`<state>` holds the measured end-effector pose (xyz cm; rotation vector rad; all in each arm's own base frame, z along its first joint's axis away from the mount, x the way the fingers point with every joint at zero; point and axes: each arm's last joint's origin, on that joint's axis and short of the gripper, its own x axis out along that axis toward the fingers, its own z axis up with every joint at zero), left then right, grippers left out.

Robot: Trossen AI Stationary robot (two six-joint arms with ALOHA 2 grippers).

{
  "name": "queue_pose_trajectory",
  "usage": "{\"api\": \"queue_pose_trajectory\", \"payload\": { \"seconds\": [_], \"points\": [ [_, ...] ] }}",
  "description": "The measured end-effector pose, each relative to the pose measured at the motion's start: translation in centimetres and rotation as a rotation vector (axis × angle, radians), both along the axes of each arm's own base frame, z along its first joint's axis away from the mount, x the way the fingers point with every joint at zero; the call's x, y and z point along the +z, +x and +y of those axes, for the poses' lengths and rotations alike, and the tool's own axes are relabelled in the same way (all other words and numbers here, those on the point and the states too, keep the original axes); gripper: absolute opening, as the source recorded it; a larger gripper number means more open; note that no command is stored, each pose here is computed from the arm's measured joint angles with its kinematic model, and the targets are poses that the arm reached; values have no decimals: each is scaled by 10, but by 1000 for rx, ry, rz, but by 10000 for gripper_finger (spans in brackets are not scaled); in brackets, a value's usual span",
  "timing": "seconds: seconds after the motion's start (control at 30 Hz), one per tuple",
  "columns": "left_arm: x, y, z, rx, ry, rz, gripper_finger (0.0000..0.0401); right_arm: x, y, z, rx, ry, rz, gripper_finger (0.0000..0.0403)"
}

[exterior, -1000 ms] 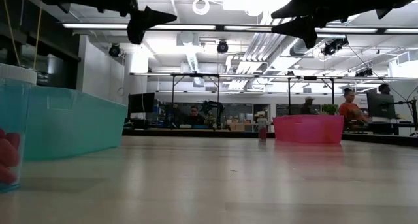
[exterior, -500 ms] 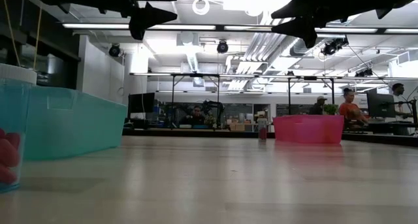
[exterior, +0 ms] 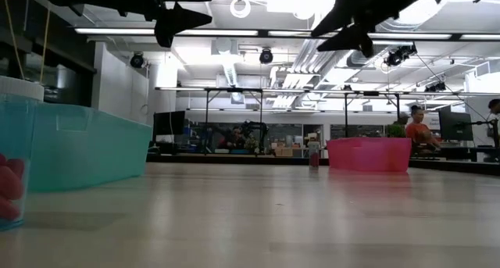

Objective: Pick and place medicine bottles into bin by pill shape (circle, oval)
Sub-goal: Put the blue capsule bottle into the blue bin

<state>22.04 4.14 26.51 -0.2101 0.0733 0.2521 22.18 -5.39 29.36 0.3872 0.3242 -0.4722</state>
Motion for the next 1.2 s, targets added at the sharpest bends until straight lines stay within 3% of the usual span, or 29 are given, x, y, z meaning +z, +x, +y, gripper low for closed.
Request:
{"api": "queue_pose_trajectory", "payload": {
  "seconds": [0.1,0.27,0.47,0.67,1.2],
  "points": [
    [0,0,0,1,0,0,227,1,15,-18,-141,-8,132,186],
    [0,0,0,1,0,0,227,-9,31,-57,-355,90,340,186],
    [0,0,0,1,0,0,227,-37,48,-93,-355,232,466,186],
    [0,0,0,2,0,0,227,-70,56,-112,-413,307,549,186],
    [0,0,1,33,2,1,227,-94,67,-125,-481,279,568,186]
  ]
}}
